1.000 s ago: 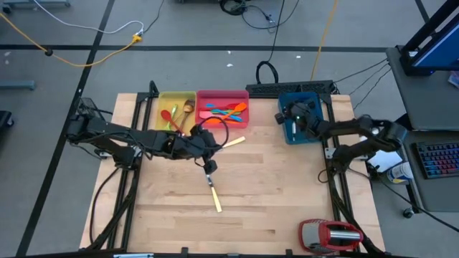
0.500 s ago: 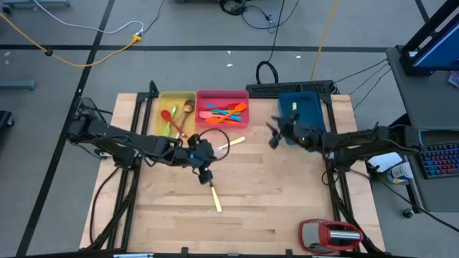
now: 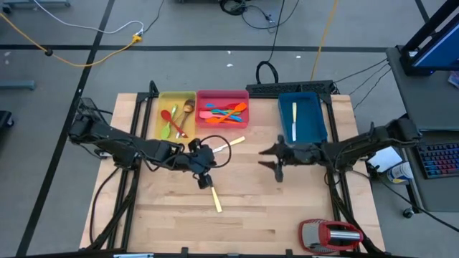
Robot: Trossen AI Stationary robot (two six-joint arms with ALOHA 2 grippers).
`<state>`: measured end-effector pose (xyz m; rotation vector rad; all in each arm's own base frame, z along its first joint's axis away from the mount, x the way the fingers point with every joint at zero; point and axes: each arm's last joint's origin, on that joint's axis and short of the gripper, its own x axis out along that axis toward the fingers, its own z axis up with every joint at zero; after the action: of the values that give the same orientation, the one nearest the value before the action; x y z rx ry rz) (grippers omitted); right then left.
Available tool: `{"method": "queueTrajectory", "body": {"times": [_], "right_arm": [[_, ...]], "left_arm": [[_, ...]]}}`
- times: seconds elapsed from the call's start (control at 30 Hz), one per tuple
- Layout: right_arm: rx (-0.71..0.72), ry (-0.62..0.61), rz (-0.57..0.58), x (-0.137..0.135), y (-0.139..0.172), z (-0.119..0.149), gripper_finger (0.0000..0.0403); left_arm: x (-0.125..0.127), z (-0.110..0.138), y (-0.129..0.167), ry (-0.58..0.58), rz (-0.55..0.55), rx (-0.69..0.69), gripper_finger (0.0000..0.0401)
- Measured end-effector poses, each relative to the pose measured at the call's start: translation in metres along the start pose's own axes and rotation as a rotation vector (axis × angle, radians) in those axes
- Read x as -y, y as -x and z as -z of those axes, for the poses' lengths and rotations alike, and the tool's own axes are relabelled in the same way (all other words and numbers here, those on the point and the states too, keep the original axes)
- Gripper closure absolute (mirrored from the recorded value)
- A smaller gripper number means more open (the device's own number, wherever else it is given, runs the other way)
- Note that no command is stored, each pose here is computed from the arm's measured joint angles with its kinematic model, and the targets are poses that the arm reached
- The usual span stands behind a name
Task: Pick & Place Kitchen Items
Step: Put the top yellow table knife into the blue bin
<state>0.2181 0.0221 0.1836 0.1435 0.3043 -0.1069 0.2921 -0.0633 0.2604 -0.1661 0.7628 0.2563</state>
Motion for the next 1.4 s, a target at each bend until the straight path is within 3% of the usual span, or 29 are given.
{"method": "queueTrajectory", "body": {"times": [0.23,0.5,0.67,0.87,1.0,1.2,1.3,1.4], "right_arm": [[-0.047,0.004,-0.081,-0.02,0.0,0.01,0.023],[-0.074,0.01,-0.091,-0.025,-0.004,0.017,0.0232],[-0.09,-0.022,-0.084,-0.025,-0.006,0.02,0.0232],[-0.091,-0.021,-0.083,-0.025,-0.006,0.02,0.0236],[-0.09,-0.02,-0.084,-0.025,-0.006,0.02,0.0236],[-0.091,-0.019,-0.083,-0.025,-0.006,0.02,0.0236],[-0.093,-0.019,-0.083,-0.025,-0.006,0.02,0.0236],[-0.096,-0.017,-0.082,-0.024,-0.006,0.021,0.0236]], "left_arm": [[-0.004,-0.002,-0.001,0.022,-0.036,0.013,0.0375],[-0.004,-0.004,-0.001,0.028,-0.044,0.037,0.0375],[-0.008,-0.008,-0.003,-0.101,-0.054,0.057,0.0375],[-0.02,-0.009,-0.028,-0.171,-0.097,0.012,0.0373],[-0.029,-0.003,-0.058,-0.174,-0.109,-0.063,0.0343],[-0.048,0.002,-0.096,-0.158,-0.188,-0.109,0.0259],[-0.064,-0.001,-0.112,-0.064,-0.224,-0.083,0.0236],[-0.078,0.003,-0.127,0.017,-0.179,-0.12,0.0232]]}}
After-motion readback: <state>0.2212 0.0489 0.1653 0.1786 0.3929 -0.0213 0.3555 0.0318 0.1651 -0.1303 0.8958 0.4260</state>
